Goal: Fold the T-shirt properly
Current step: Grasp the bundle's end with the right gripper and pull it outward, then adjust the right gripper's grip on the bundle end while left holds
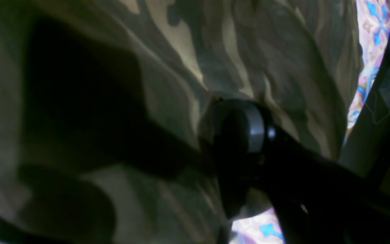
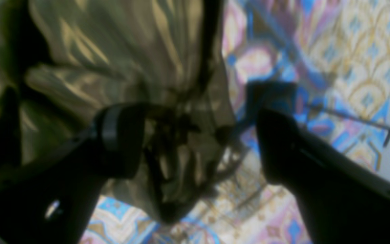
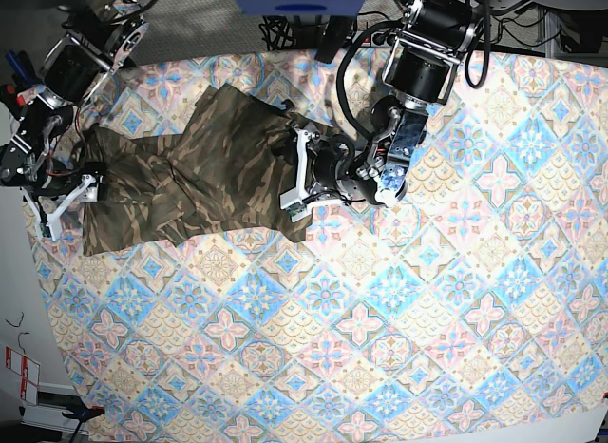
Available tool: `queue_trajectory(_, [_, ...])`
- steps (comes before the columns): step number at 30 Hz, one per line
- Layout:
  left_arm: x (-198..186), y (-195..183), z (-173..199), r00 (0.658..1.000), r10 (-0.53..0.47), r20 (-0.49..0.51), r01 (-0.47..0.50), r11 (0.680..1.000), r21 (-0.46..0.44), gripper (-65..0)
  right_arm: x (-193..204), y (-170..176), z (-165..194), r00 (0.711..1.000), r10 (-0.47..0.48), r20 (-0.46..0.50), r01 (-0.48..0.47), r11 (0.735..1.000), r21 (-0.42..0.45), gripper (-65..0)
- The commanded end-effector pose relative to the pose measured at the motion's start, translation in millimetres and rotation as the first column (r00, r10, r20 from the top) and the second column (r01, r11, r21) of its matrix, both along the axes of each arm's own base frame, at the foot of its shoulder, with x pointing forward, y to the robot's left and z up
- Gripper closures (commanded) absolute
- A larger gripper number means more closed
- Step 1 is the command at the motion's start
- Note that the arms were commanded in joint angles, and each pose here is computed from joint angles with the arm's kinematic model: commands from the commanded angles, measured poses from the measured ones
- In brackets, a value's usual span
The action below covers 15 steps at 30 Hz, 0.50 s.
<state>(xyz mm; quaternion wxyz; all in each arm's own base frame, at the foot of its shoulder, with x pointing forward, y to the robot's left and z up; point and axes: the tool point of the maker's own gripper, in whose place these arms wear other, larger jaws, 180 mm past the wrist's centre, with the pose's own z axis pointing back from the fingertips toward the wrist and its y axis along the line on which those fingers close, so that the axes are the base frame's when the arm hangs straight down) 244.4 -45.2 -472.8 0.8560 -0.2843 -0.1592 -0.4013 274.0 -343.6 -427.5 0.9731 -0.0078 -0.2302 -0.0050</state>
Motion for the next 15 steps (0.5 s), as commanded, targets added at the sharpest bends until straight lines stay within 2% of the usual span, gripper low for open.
queue_trajectory(1, [-1.5, 14.0, -7.1, 1.0, -0.017, -0.007, 0.018, 0.997, 0.079, -32.7, 2.0, -7.1, 2.3, 1.0, -0.003, 0.002, 0.003, 1.0, -0.008, -51.0])
queue_trajectory(5, [-0.1, 13.8, -6.2, 1.0, -0.017, -0.004, 0.017, 0.997, 0.078, -32.7, 4.4, 12.7, -27.1, 0.999, -0.016, -0.04, 0.021, 0.994, 0.109, -51.0])
queue_trajectory(9, [0.2, 14.0, -6.1, 1.0, -0.015, -0.004, 0.016, 0.997, 0.077, -32.6, -1.9, 37.4, -62.9, 0.997, -0.04, -0.063, 0.054, 0.97, 0.237, -51.0])
queue_trajectory(12, [-0.4, 18.0, -7.7, 1.0, -0.014, -0.006, 0.015, 0.996, 0.085, -32.6, -12.4, 50.7, -80.5, 0.994, -0.046, -0.104, 0.075, 0.954, 0.291, -51.0])
queue_trajectory(15, [-0.3, 21.7, -8.7, 1.0, -0.013, -0.007, 0.013, 0.996, 0.091, -32.6, -22.1, 54.3, -85.7, 0.988, -0.034, -0.154, 0.079, 0.951, 0.3, -49.3])
